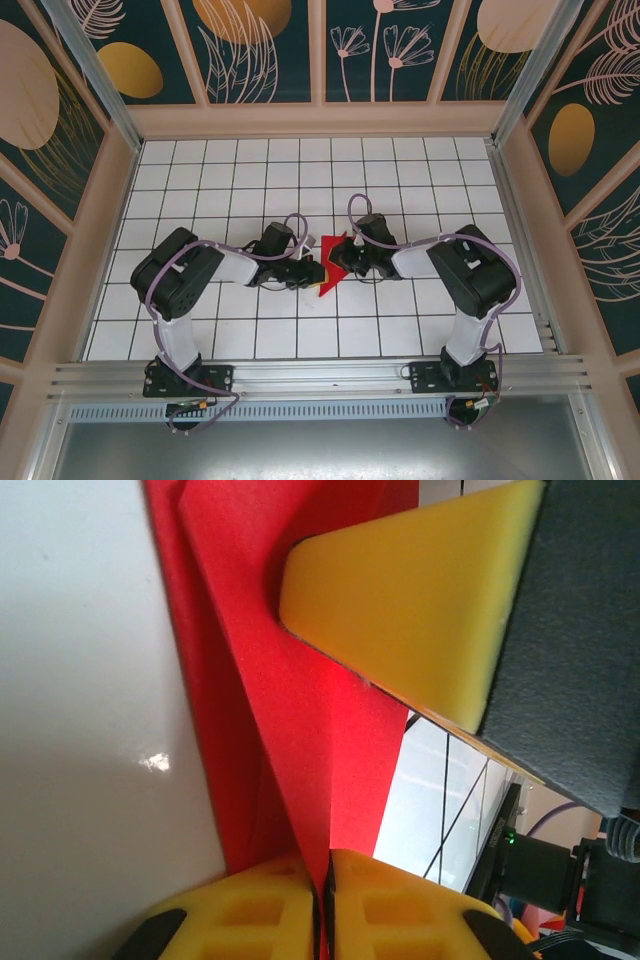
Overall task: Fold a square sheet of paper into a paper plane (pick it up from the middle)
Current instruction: Fourth fold the wing at the center of the table.
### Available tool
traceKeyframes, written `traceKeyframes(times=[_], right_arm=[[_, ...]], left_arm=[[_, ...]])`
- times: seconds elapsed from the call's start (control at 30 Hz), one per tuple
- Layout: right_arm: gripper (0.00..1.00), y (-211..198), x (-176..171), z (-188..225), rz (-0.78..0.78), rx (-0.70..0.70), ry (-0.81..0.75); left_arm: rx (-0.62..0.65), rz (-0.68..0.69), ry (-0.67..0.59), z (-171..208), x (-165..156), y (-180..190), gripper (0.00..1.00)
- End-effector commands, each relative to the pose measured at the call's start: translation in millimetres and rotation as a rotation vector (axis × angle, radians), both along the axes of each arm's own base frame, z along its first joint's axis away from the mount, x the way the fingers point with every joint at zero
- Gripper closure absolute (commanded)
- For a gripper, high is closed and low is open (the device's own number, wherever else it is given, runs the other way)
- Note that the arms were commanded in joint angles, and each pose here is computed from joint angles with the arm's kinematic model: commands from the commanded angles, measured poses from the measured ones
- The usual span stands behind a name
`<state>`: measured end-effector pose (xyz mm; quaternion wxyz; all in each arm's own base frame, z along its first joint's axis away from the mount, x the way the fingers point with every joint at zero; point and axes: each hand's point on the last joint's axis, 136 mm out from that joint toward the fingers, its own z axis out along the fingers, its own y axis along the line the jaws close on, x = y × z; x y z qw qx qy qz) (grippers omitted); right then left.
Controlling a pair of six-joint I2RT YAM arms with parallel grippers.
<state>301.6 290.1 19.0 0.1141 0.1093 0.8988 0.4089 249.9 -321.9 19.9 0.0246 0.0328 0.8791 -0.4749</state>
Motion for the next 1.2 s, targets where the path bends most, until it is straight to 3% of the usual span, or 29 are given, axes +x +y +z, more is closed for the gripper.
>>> traceKeyframes(times=[0.0,0.27,0.63,0.93,1.17], right_arm=[[0.91,-15,-12,-32,-0.004,-0.101,0.077],[0.91,-14,-13,-33,0.003,-0.109,0.078],[0.91,-16,-15,-38,0.010,-0.133,0.089],[0.91,-19,-18,-45,0.010,-0.159,0.099],[0.91,-20,-20,-48,0.011,-0.171,0.103]], left_arm=[[0.101,0.020,0.008,-15,-8,16,0.83],[0.104,0.024,-0.001,-5,-9,18,0.84],[0.055,-0.025,0.034,-7,-19,13,1.00],[0.051,-0.114,0.102,-21,-42,16,1.00],[0.047,-0.134,0.093,-15,-47,18,0.91]])
